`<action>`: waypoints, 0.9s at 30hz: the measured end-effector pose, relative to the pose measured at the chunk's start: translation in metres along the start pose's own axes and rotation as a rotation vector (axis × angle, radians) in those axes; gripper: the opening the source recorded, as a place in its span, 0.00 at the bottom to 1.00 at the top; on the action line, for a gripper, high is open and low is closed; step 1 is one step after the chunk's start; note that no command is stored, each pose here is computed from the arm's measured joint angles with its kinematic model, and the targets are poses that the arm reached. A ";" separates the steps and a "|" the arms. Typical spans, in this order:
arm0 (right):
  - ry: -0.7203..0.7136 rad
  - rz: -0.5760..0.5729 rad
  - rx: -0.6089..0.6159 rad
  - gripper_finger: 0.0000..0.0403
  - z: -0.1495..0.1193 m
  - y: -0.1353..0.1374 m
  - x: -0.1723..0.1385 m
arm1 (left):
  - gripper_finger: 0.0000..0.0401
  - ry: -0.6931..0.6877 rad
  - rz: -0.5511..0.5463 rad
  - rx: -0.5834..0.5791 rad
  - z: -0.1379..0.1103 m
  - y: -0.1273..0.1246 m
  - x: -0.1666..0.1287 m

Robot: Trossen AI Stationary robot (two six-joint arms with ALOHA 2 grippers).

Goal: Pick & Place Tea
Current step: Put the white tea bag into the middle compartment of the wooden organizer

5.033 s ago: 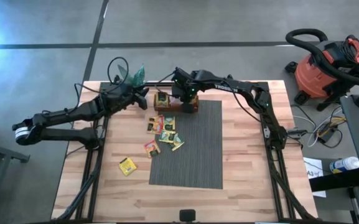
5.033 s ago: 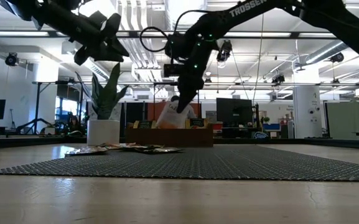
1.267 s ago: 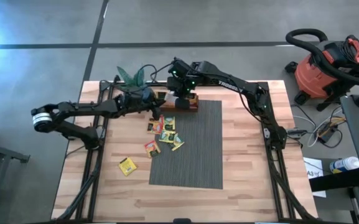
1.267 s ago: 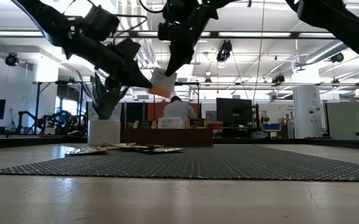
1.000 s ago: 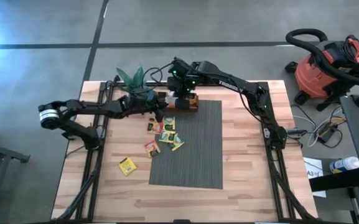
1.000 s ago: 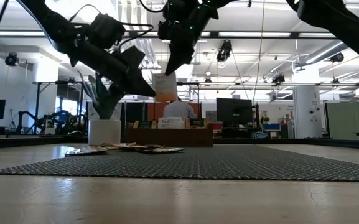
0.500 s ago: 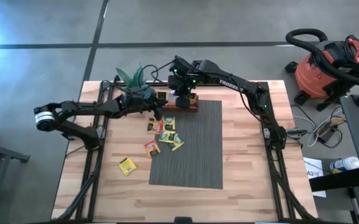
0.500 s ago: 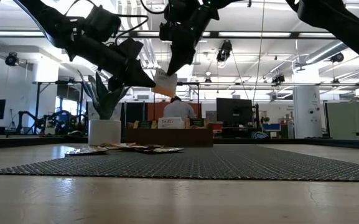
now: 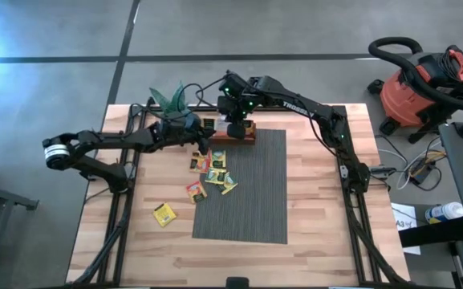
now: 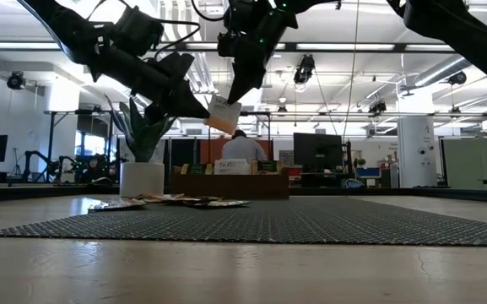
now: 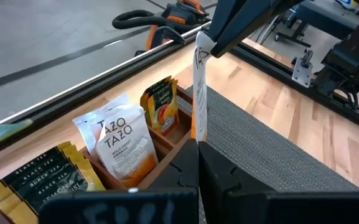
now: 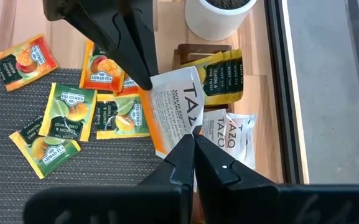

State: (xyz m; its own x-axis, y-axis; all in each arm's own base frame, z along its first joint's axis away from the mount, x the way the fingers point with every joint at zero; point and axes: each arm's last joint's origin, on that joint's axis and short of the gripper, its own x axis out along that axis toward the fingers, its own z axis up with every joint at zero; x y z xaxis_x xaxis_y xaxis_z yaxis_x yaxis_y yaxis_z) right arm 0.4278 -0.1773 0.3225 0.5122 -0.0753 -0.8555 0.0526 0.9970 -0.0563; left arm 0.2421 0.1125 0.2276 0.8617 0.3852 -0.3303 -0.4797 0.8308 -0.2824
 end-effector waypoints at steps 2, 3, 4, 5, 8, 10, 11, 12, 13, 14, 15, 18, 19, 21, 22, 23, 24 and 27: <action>0.000 -0.001 -0.005 0.02 0.000 0.000 0.000 | 0.00 0.000 0.000 0.000 0.000 0.000 0.000; 0.000 -0.002 -0.006 0.02 0.000 0.000 0.000 | 0.00 0.000 0.000 0.000 0.000 0.000 0.000; 0.000 -0.003 -0.006 0.02 0.000 0.000 0.000 | 0.00 0.000 0.000 0.000 0.000 0.000 0.000; 0.000 -0.003 -0.006 0.02 0.000 -0.001 0.000 | 0.01 -0.001 0.001 0.000 0.000 0.000 0.000; -0.001 -0.003 -0.006 0.02 0.000 -0.001 0.000 | 0.06 -0.001 0.002 0.003 0.000 0.000 0.000; -0.001 -0.003 -0.006 0.02 0.000 -0.001 0.000 | 0.13 -0.003 0.009 0.017 0.000 0.000 0.000; -0.001 -0.003 -0.006 0.02 0.000 -0.001 0.000 | 0.16 -0.004 0.014 0.022 0.000 0.000 0.000; -0.001 -0.003 -0.006 0.02 0.000 -0.001 0.000 | 0.20 -0.005 0.018 0.029 0.000 0.000 0.000; -0.001 -0.003 -0.006 0.02 0.000 -0.001 0.000 | 0.23 -0.007 0.026 0.035 0.000 0.001 0.000; -0.001 -0.003 -0.006 0.02 0.000 -0.001 0.000 | 0.26 -0.010 0.036 0.036 0.000 0.001 0.000; -0.001 -0.003 -0.006 0.02 0.000 -0.001 0.000 | 0.28 -0.012 0.046 0.036 0.000 0.001 0.000; -0.001 -0.003 -0.006 0.02 0.000 -0.001 0.000 | 0.33 -0.014 0.053 0.035 0.000 0.001 0.000; -0.001 -0.003 -0.006 0.02 0.000 -0.001 0.000 | 0.34 -0.015 0.053 0.035 0.000 0.001 -0.001; -0.001 -0.003 -0.005 0.02 0.000 -0.001 0.000 | 0.34 -0.017 0.053 0.035 0.001 0.001 -0.002; -0.001 -0.003 -0.006 0.02 0.000 -0.001 0.000 | 0.34 -0.020 0.053 0.035 0.002 0.001 -0.003; -0.001 -0.003 -0.007 0.02 0.000 -0.001 0.000 | 0.34 -0.024 0.052 0.035 0.003 0.001 -0.005; -0.001 -0.003 -0.008 0.02 0.000 -0.001 0.000 | 0.34 -0.026 0.052 0.034 0.004 0.000 -0.007; 0.006 -0.002 -0.007 0.02 -0.001 -0.003 0.003 | 0.34 -0.037 0.049 0.033 0.008 -0.001 -0.014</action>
State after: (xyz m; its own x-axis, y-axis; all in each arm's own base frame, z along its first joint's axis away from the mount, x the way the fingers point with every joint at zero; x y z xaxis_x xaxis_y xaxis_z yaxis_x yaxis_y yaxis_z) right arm 0.4284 -0.1801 0.3194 0.5066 -0.0775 -0.8587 0.0481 0.9969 -0.0616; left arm 0.2319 0.1093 0.2394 0.8430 0.4400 -0.3094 -0.5163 0.8231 -0.2364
